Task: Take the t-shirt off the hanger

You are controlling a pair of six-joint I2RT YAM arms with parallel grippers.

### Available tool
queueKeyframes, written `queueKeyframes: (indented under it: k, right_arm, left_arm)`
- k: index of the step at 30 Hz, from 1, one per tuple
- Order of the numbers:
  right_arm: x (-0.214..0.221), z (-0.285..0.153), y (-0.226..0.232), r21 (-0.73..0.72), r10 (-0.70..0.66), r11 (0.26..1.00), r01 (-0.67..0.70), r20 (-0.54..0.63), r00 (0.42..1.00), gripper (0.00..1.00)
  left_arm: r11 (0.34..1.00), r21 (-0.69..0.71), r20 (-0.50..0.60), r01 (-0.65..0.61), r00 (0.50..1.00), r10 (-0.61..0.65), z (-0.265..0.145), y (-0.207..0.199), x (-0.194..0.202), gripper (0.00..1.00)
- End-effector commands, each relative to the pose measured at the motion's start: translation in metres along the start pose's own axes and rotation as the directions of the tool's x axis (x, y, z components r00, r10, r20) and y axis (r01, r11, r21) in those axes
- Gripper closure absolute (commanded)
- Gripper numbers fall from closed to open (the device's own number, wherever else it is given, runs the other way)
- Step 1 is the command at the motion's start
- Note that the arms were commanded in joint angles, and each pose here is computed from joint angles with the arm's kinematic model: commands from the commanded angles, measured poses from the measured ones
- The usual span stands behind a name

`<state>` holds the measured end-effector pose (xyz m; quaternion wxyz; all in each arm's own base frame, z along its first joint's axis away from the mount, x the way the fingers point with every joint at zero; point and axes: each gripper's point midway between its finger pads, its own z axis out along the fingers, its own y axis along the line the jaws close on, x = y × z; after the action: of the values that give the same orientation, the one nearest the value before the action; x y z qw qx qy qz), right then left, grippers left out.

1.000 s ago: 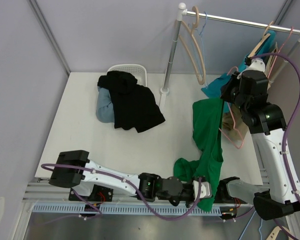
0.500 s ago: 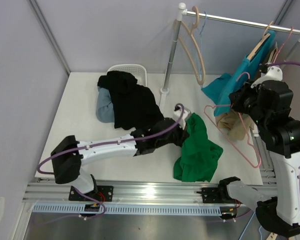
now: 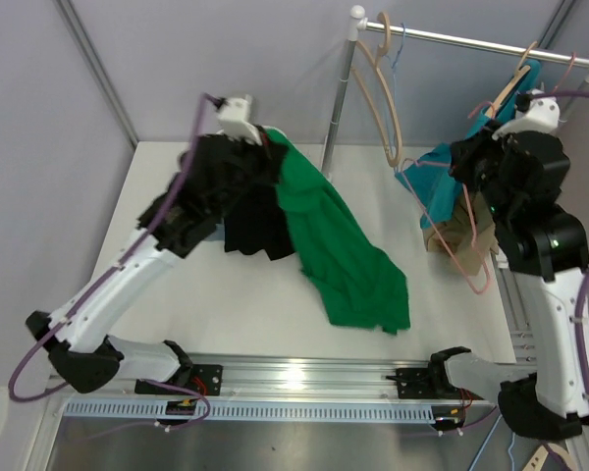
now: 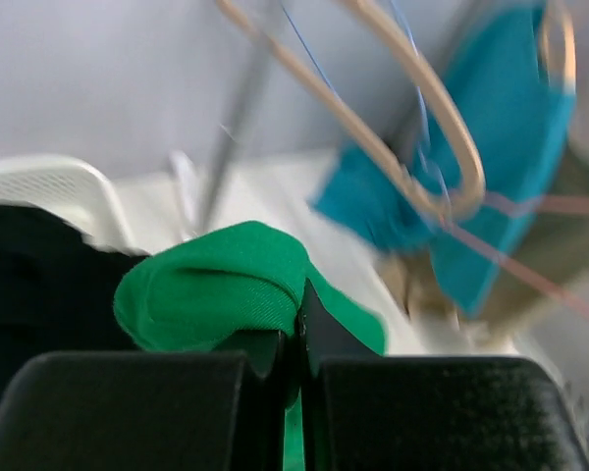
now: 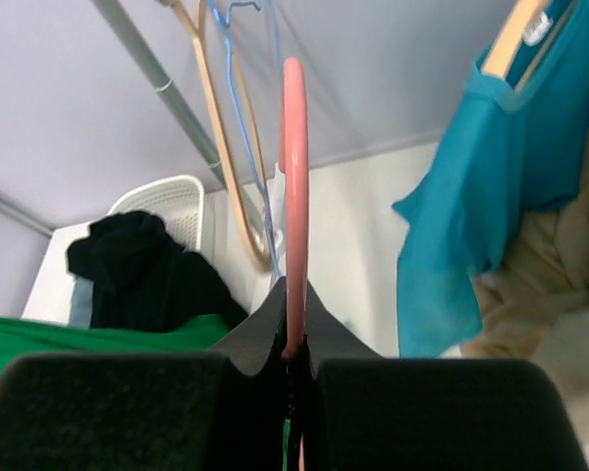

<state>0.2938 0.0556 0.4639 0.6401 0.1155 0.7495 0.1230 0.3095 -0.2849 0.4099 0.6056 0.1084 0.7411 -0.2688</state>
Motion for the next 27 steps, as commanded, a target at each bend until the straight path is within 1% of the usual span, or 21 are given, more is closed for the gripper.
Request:
queueKeyframes:
  k: [1,2,5,8,9,10,11,12,13,14,15,16,17,18,19,20,21,23,24,26,27]
  right_arm:
    - [-0.038,0.031,0.011,0.004,-0.009,1.0,0.008,0.133,0.991,1.0]
    - [-0.04,0.039,0.013,0.008,-0.015,1.0,0.014,0.138,0.99,1.0]
    - [-0.049,0.073,0.021,0.011,-0.031,1.0,0.03,0.162,0.986,1.0]
    - [-0.05,0.104,0.028,0.011,-0.047,0.999,0.046,0.16,0.986,1.0]
    - [-0.055,0.111,0.031,0.004,-0.046,0.999,0.046,0.182,0.982,1.0]
    - [-0.055,0.123,0.033,0.005,-0.055,0.998,0.055,0.184,0.981,1.0]
    - [-0.055,0.13,0.033,0.003,-0.063,0.998,0.063,0.189,0.98,1.0]
    - [-0.062,0.136,0.036,-0.005,-0.064,0.998,0.066,0.216,0.974,1.0]
    - [-0.065,0.142,0.036,-0.006,-0.077,0.997,0.081,0.227,0.971,1.0]
    - [-0.071,0.151,0.038,-0.011,-0.078,0.996,0.083,0.249,0.965,1.0]
    - [-0.074,0.157,0.037,-0.01,-0.083,0.996,0.088,0.255,0.963,1.0]
    - [-0.079,0.164,0.034,-0.01,-0.092,0.995,0.099,0.261,0.961,1.0]
    - [-0.086,0.173,0.035,-0.011,-0.094,0.995,0.101,0.277,0.956,1.0]
    - [-0.088,0.178,0.034,-0.01,-0.098,0.994,0.105,0.28,0.955,1.0]
    - [-0.091,0.183,0.03,-0.001,-0.103,0.994,0.108,0.288,0.952,1.0]
    - [-0.094,0.193,0.029,0.004,-0.111,0.993,0.115,0.305,0.946,1.0]
    - [-0.097,0.196,0.028,0.005,-0.112,0.993,0.116,0.314,0.943,1.0]
    - [-0.102,0.206,0.023,0.006,-0.112,0.993,0.117,0.333,0.936,1.0]
    - [-0.103,0.213,0.023,0.001,-0.111,0.993,0.118,0.334,0.936,1.0]
    - [-0.102,0.221,0.022,0.002,-0.119,0.992,0.125,0.328,0.937,1.0]
    - [-0.102,0.228,0.022,0.003,-0.123,0.992,0.13,0.328,0.937,1.0]
  left_arm:
    - [0.999,-0.053,0.118,0.004,0.993,0.002,-0.033,0.03,-0.065,0.99]
    - [0.998,-0.067,0.168,-0.002,0.986,0.014,-0.037,0.035,-0.085,0.99]
    - [0.991,-0.136,0.294,-0.007,0.955,0.047,-0.034,0.059,-0.123,0.99]
    - [0.99,-0.137,0.332,-0.03,0.94,0.075,-0.012,0.066,-0.137,0.99]
    - [0.991,-0.132,0.403,-0.031,0.911,0.082,-0.014,0.066,-0.164,0.99]
    - [0.99,-0.136,0.384,-0.047,0.918,0.097,0.011,0.069,-0.158,0.99]
    - [0.988,-0.137,0.386,-0.074,0.914,0.122,0.023,0.071,-0.161,0.99]
    - [0.989,-0.115,0.455,-0.095,0.88,0.137,0.017,0.063,-0.193,0.99]
    - [0.987,-0.113,0.488,-0.111,0.859,0.152,0.025,0.062,-0.204,0.99]
    - [0.981,-0.127,0.455,-0.148,0.87,0.19,0.059,0.069,-0.191,0.99]
    - [0.98,-0.105,0.555,-0.169,0.808,0.199,0.042,0.057,-0.238,0.99]
    - [0.973,-0.114,0.522,-0.198,0.822,0.229,0.08,0.066,-0.222,0.99]
    - [0.971,-0.118,0.583,-0.21,0.777,0.239,0.071,0.062,-0.249,0.99]
    - [0.966,-0.14,0.584,-0.217,0.77,0.258,0.08,0.073,-0.251,0.99]
    - [0.965,-0.151,0.648,-0.216,0.715,0.262,0.074,0.073,-0.272,0.99]
    - [0.962,-0.172,0.648,-0.213,0.711,0.273,0.088,0.087,-0.269,0.99]
    - [0.958,-0.211,0.652,-0.196,0.702,0.287,0.09,0.11,-0.273,0.99]
    - [0.964,-0.224,0.657,-0.141,0.709,0.256,0.097,0.139,-0.271,0.99]
    - [0.961,-0.254,0.646,-0.112,0.72,0.254,0.099,0.169,-0.269,0.99]
    - [0.975,-0.22,0.616,-0.039,0.77,0.17,0.115,0.196,-0.246,0.99]
    - [0.974,-0.224,0.618,-0.023,0.77,0.16,0.11,0.211,-0.247,0.99]
